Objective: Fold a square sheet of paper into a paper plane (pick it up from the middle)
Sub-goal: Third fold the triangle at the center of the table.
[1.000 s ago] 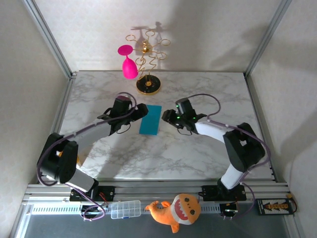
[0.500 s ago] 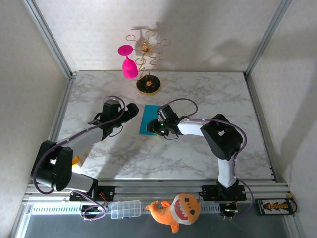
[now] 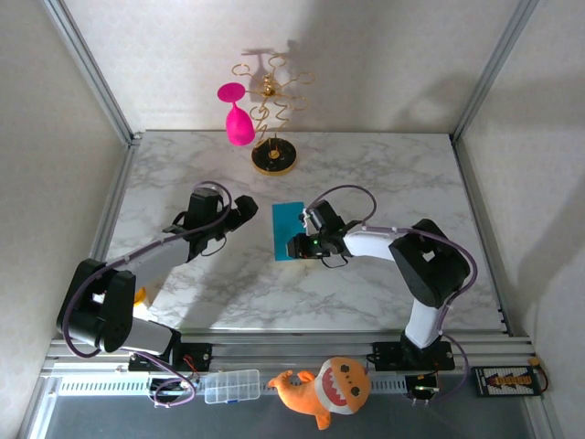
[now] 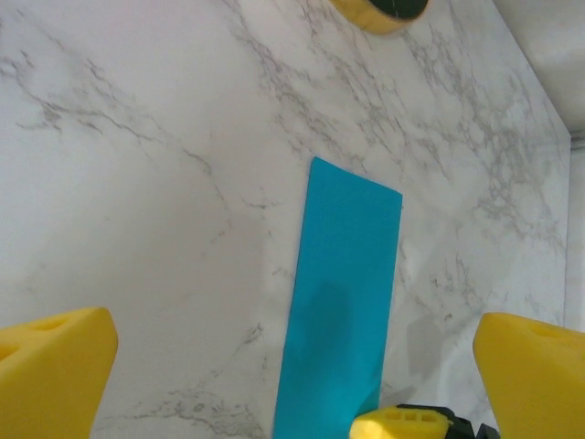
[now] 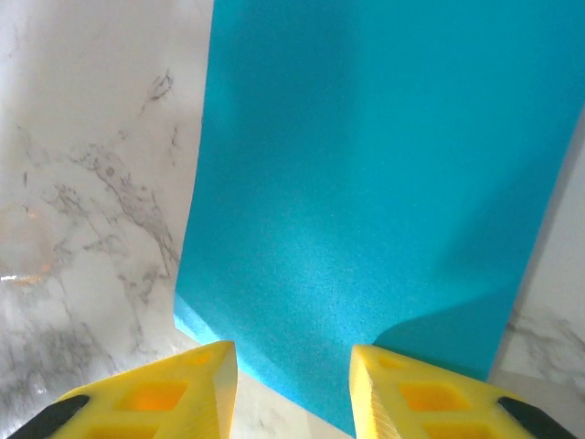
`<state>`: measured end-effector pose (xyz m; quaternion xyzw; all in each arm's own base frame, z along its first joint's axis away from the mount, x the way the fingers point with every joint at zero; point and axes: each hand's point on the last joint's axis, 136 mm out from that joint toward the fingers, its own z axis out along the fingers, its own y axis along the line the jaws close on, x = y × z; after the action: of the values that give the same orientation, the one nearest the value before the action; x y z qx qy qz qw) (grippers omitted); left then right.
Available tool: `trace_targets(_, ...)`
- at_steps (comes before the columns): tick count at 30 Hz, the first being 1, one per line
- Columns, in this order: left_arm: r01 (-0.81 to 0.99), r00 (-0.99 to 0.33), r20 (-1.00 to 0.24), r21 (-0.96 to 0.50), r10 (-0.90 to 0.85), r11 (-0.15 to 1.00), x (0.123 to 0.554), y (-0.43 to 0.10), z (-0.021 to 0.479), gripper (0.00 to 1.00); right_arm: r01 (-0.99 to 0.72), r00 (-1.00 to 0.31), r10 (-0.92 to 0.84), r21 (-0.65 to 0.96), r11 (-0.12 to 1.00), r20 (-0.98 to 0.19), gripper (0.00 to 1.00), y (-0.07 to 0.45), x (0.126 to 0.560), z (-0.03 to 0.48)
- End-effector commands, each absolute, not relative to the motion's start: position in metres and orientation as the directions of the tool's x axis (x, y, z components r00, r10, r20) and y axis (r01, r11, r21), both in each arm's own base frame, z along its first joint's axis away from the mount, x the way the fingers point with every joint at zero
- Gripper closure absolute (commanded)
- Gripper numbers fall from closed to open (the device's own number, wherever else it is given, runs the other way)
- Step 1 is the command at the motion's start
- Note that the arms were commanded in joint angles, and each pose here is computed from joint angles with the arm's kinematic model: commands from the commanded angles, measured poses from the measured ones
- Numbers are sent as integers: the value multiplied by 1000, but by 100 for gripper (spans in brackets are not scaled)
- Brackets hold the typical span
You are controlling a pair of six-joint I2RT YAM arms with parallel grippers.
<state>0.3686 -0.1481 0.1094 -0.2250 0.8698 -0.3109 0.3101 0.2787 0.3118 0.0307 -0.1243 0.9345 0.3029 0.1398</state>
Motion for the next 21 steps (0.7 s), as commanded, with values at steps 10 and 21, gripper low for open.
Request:
trace_targets(10, -230, -771, -197, -800, -605, 554, 340, -179, 90, 0, -48, -913, 190, 557, 829, -361, 60, 292, 326, 67)
trace_targets(21, -228, -856, -132, -771, -500, 595, 316, -220, 70, 8, 9, -955, 179, 580, 815, -237, 61, 303, 317, 35)
